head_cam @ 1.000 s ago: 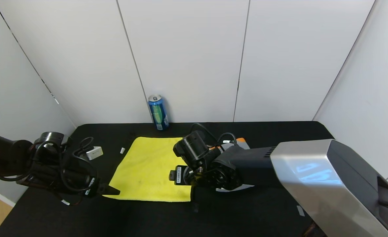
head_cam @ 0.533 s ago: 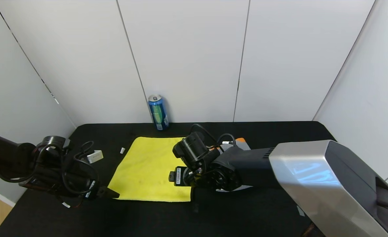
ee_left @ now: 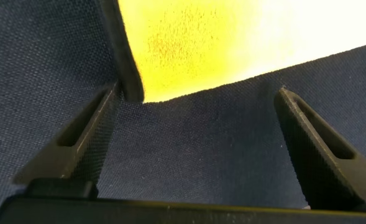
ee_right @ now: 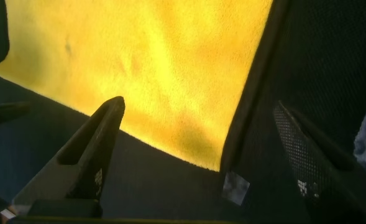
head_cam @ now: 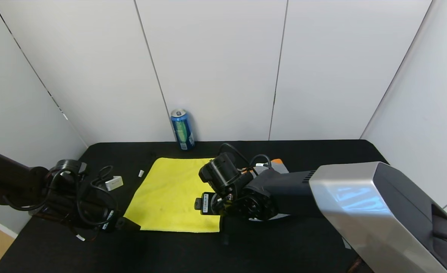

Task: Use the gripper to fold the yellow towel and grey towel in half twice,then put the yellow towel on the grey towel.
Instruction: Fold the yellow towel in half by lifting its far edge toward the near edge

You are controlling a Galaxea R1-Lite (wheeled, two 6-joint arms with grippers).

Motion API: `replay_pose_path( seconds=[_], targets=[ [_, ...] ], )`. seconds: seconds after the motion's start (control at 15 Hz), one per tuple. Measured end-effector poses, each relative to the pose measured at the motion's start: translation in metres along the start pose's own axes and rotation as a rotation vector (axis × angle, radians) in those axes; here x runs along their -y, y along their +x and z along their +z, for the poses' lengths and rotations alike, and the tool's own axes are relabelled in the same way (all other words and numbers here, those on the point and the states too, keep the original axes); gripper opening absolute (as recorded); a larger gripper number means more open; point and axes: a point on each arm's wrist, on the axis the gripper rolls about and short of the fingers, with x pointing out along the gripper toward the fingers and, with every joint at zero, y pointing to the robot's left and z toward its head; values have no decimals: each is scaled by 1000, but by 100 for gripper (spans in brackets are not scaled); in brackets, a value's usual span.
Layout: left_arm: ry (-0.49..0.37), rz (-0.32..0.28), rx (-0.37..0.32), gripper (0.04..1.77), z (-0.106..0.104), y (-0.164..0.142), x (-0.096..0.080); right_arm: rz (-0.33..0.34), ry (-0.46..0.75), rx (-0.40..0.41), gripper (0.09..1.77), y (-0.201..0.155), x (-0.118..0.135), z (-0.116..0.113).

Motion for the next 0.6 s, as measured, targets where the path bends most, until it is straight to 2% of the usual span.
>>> replay_pose_path(
  seconds=[0.27, 0.6],
  targets=[
    [3, -13, -18, 172, 0, 9, 0, -3, 6, -4, 171, 3, 1, -1],
    [2, -7, -9, 172, 5, 10, -4, -3, 7, -4, 171, 3, 1, -2]
  ],
)
